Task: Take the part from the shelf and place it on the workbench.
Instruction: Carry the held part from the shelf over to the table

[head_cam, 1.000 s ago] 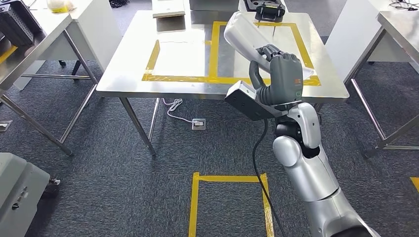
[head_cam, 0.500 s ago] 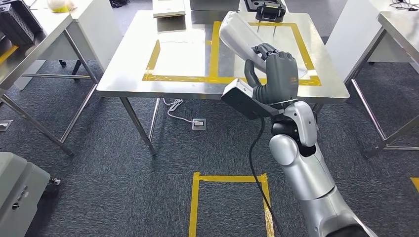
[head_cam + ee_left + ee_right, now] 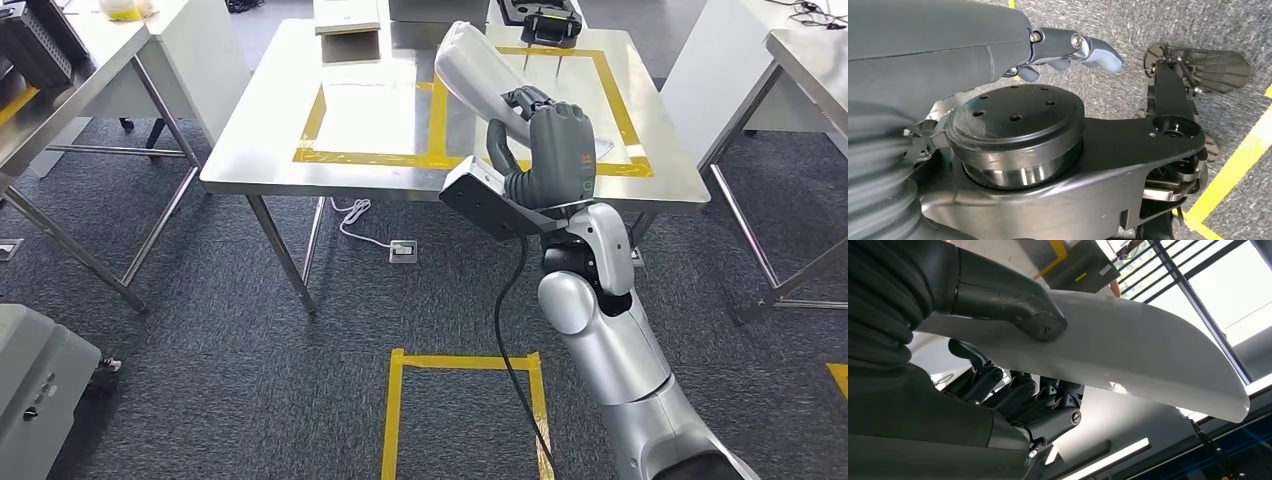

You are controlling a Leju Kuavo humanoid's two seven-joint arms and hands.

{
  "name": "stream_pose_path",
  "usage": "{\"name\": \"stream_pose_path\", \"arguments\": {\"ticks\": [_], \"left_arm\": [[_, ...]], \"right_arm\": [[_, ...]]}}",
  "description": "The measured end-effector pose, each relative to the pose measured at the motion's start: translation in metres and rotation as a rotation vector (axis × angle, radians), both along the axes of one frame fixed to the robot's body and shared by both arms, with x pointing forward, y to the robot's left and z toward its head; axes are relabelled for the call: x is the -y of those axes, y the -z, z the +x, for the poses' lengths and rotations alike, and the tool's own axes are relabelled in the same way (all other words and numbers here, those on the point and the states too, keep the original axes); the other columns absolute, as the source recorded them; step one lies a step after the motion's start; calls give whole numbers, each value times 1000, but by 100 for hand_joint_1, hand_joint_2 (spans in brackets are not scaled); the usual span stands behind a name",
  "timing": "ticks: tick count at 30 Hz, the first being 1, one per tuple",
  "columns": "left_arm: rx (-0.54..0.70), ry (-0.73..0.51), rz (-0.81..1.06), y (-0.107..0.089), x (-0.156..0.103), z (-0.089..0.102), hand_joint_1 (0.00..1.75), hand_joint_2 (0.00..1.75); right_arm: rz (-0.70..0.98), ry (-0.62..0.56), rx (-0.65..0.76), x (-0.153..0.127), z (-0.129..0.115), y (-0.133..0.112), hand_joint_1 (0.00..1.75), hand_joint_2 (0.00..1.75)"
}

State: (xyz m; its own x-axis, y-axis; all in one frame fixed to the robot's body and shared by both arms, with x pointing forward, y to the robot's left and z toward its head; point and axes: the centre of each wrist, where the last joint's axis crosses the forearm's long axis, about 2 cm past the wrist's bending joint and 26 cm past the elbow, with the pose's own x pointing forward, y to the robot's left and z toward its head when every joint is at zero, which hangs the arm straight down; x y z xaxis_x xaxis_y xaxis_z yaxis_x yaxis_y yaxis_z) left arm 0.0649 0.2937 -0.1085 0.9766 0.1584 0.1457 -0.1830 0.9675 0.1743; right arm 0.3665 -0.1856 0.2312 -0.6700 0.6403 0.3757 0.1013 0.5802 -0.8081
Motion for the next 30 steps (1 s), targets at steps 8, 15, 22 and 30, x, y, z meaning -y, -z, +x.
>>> {"name": "stream_pose_path", "arguments": {"ticks": [8, 15, 22, 30], "left_arm": [[-3, -7, 3, 1, -2, -4, 0, 175], [-12, -17, 1, 2, -1, -11, 0, 175], [-11, -16, 0, 2, -1, -11, 0, 175], [-11, -17, 1, 2, -1, -11, 0, 175]], "right_arm": [[4, -12, 7, -4, 0, -3, 175, 175], [-2, -38, 23, -8, 1, -4, 175, 175], [-4, -38, 38, -9, 4, -11, 175, 175], [-10, -47, 39, -11, 4, -11, 175, 175]]}}
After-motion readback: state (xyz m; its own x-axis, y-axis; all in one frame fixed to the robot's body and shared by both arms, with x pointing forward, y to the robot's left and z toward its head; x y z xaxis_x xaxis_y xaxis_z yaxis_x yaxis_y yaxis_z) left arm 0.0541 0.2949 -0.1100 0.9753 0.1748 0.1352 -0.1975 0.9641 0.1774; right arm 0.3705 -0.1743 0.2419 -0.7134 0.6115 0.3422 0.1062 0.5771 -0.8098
